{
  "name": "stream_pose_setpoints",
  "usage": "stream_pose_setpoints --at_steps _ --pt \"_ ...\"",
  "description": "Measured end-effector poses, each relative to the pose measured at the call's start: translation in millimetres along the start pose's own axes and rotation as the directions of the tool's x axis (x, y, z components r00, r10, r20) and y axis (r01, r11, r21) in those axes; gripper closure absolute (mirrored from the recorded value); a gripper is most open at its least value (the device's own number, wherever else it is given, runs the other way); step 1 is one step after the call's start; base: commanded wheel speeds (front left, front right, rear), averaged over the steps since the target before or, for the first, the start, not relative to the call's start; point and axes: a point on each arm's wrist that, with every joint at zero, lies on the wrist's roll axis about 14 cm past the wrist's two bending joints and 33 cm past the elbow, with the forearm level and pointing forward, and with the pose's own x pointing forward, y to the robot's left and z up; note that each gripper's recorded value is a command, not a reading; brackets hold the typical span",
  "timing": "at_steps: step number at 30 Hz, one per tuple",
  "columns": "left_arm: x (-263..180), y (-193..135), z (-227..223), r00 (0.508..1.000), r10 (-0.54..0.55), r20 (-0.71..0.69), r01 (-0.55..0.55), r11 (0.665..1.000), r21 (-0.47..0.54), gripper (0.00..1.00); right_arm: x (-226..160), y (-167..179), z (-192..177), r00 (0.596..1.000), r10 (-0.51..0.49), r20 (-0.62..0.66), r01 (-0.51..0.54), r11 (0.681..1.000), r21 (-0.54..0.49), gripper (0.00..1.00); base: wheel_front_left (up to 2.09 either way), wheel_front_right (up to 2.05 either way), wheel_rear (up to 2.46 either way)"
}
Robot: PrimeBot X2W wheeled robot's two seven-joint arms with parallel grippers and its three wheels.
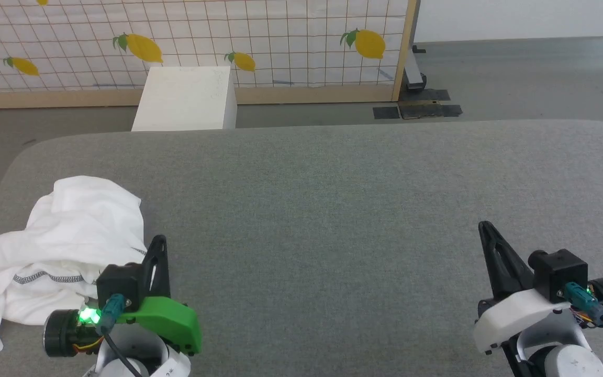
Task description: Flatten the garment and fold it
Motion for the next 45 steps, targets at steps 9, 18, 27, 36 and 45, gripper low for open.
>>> stream_pose_setpoints --at_steps 9,18,27,36,45 --pt "0.0 0.0 0.0 1.000 0.000 0.000 0.000 1.000 0.000 1.00 0.0 -0.1 0.0 1.000 0.000 0.000 0.000 1.000 0.000 1.00 0.00 0.00 0.00" --pt "0.0 0.0 0.0 1.000 0.000 0.000 0.000 1.000 0.000 1.00 0.0 -0.1 0.0 1.000 0.000 0.000 0.000 1.000 0.000 1.00 0.00 0.00 0.00" --pt "0.0 0.0 0.0 1.000 0.000 0.000 0.000 1.000 0.000 1.00 0.0 -0.1 0.0 1.000 0.000 0.000 0.000 1.000 0.000 1.00 0.00 0.00 0.00" --pt "0.0 0.0 0.0 1.000 0.000 0.000 0.000 1.000 0.000 1.00 0.0 -0.1 0.0 1.000 0.000 0.000 0.000 1.000 0.000 1.00 0.00 0.00 0.00" --pt "0.0 0.0 0.0 1.000 0.000 0.000 0.000 1.000 0.000 1.00 0.0 -0.1 0.0 1.000 0.000 0.000 0.000 1.000 0.000 1.00 0.00 0.00 0.00"
